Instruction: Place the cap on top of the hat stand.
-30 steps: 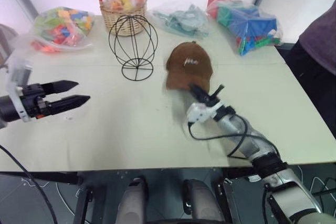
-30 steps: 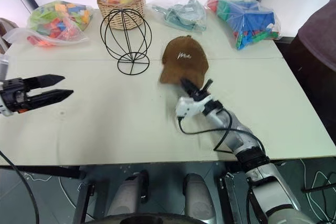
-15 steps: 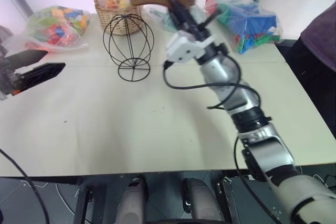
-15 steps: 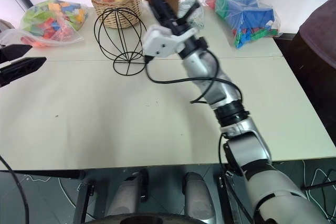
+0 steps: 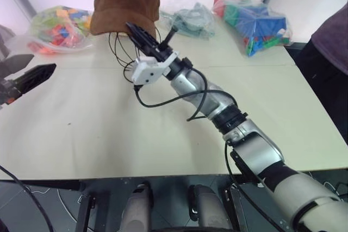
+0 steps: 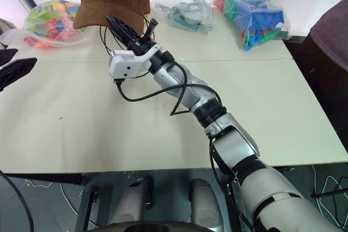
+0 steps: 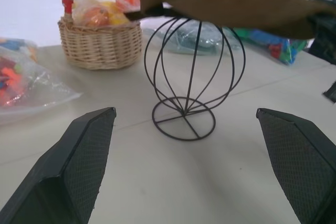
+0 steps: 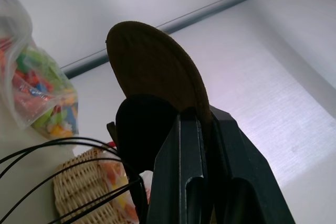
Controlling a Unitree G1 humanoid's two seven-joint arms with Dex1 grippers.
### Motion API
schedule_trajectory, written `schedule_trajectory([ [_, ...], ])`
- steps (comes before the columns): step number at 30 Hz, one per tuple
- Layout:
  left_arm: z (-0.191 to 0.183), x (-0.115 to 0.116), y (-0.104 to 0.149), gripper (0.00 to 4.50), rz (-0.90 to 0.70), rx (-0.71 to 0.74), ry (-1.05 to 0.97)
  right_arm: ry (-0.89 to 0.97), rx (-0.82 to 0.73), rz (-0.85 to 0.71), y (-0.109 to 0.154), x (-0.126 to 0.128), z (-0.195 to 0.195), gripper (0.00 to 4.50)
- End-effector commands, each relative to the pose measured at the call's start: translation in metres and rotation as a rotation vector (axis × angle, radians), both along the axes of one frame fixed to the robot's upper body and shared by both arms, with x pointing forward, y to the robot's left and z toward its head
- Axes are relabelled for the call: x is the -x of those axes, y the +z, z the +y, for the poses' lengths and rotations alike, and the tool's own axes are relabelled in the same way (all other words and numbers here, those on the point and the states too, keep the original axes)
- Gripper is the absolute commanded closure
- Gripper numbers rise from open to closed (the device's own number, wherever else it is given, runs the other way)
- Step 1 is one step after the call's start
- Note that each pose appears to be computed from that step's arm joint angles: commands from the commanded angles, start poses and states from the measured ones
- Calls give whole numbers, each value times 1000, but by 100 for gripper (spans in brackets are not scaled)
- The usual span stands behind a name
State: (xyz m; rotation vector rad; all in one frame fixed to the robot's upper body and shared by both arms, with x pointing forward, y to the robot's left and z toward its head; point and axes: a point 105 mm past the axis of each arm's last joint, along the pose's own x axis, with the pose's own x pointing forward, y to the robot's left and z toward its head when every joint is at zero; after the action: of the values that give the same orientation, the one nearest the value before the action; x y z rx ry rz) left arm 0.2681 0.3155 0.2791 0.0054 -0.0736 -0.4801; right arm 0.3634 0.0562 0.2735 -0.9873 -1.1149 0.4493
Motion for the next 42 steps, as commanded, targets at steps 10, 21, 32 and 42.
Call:
schedule_trajectory([
  [10,-12,3,11,0,-49,-3,-7,4,71,13,-36,1,20,445],
  [21,-17,3,10,0,-32,1,-15,13,128,85,-78,10,17,445],
  [32,-17,5,10,0,-14,-10,-39,18,150,111,-93,15,22,445],
  [42,-14,4,6,0,-11,-7,-33,6,135,91,-89,13,22,413],
])
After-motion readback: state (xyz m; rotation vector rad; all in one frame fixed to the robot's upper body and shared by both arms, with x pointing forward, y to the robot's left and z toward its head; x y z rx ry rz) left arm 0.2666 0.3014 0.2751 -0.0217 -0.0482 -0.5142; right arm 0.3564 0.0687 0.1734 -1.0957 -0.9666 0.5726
